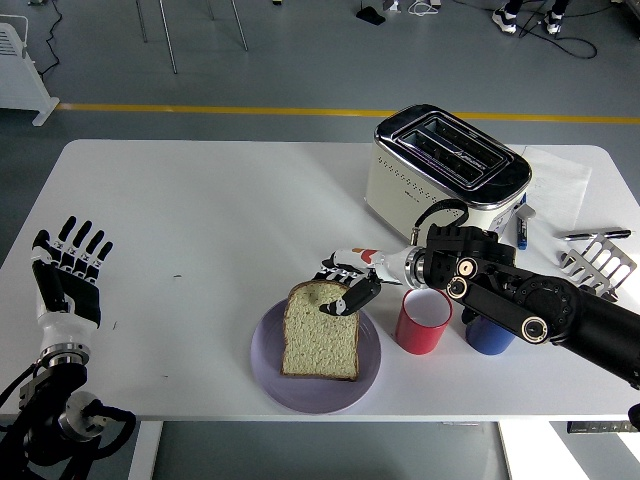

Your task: Push plate across desktop,pick up the break from the machine,place the break in the plate

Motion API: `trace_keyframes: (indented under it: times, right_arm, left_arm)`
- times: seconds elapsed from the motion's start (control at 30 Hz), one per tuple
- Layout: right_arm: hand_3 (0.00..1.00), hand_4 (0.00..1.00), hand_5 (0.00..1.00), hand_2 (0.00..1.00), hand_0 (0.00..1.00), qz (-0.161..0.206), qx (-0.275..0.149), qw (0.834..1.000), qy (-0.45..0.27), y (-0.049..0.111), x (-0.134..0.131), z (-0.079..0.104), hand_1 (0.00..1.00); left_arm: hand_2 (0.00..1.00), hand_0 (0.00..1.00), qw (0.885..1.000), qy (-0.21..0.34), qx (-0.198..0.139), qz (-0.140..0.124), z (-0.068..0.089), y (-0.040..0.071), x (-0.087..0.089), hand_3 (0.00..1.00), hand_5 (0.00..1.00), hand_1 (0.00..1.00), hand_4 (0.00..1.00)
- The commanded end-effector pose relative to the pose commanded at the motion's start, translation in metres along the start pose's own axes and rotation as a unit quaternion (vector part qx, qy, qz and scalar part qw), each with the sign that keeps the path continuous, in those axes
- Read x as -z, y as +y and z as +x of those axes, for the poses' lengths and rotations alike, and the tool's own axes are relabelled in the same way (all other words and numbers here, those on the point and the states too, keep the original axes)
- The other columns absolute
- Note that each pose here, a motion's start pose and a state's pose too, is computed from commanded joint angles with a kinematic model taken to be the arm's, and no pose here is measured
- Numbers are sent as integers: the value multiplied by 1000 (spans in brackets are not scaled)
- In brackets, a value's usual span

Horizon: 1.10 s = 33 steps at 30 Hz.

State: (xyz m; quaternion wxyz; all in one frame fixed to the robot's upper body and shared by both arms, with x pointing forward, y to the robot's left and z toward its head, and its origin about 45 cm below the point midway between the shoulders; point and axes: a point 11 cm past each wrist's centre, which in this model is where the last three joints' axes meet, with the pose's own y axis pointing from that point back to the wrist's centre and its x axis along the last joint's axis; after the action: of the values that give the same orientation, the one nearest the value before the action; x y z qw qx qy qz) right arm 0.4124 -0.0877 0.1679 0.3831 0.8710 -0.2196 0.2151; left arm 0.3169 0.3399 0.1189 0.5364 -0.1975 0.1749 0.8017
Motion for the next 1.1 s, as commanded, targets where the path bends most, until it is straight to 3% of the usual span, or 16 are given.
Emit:
trace_keyframes:
  times: [0.03,0.17,0.37,0.5,0.6,0.63,0.8,0.83,0.93,1.1]
  right_arm:
    - [912,747,228,966,936,5,-4,1000,0,0,1,1,896]
    - [912,747,228,966,936,13,-28,1000,0,2,5,9,896]
    - [933,746,237,973,945,58,-106,993,-7,12,24,38,903]
    - [934,732,244,957,937,83,-132,988,-4,20,36,49,893]
    - [934,732,244,957,937,136,-169,976,7,37,58,64,893]
    - [859,646,292,873,876,166,-188,968,-3,46,70,71,833]
    - [859,646,292,873,876,284,-267,919,-66,97,108,105,833]
    - [857,606,283,848,856,299,-286,907,-71,109,112,113,814]
    - [857,606,283,848,856,322,-333,881,-95,136,108,131,814]
    - [846,566,325,830,854,313,-413,837,-176,175,56,162,809]
  left_arm:
    - [820,745,1000,0,-3,-2,1,0,0,793,990,771,555]
    - [820,745,1000,0,-7,-5,2,0,-1,793,990,771,555]
    - [822,749,1000,-9,-13,-5,3,-1,-1,787,968,774,554]
    - [823,749,1000,-11,-16,-4,5,-1,-1,788,941,774,553]
    - [823,749,1000,-12,-16,-7,5,-1,-3,788,941,774,553]
    - [824,745,1000,-11,-16,-8,4,-2,-4,791,937,770,553]
    - [824,745,1000,-8,-11,-13,0,-3,-7,791,937,770,553]
    - [825,745,1000,-7,-10,-15,-1,-3,-9,790,941,771,552]
    - [825,745,1000,-3,-3,-21,-7,-4,-13,790,941,771,552]
    - [826,746,999,1,10,-32,-15,-5,-24,791,965,772,552]
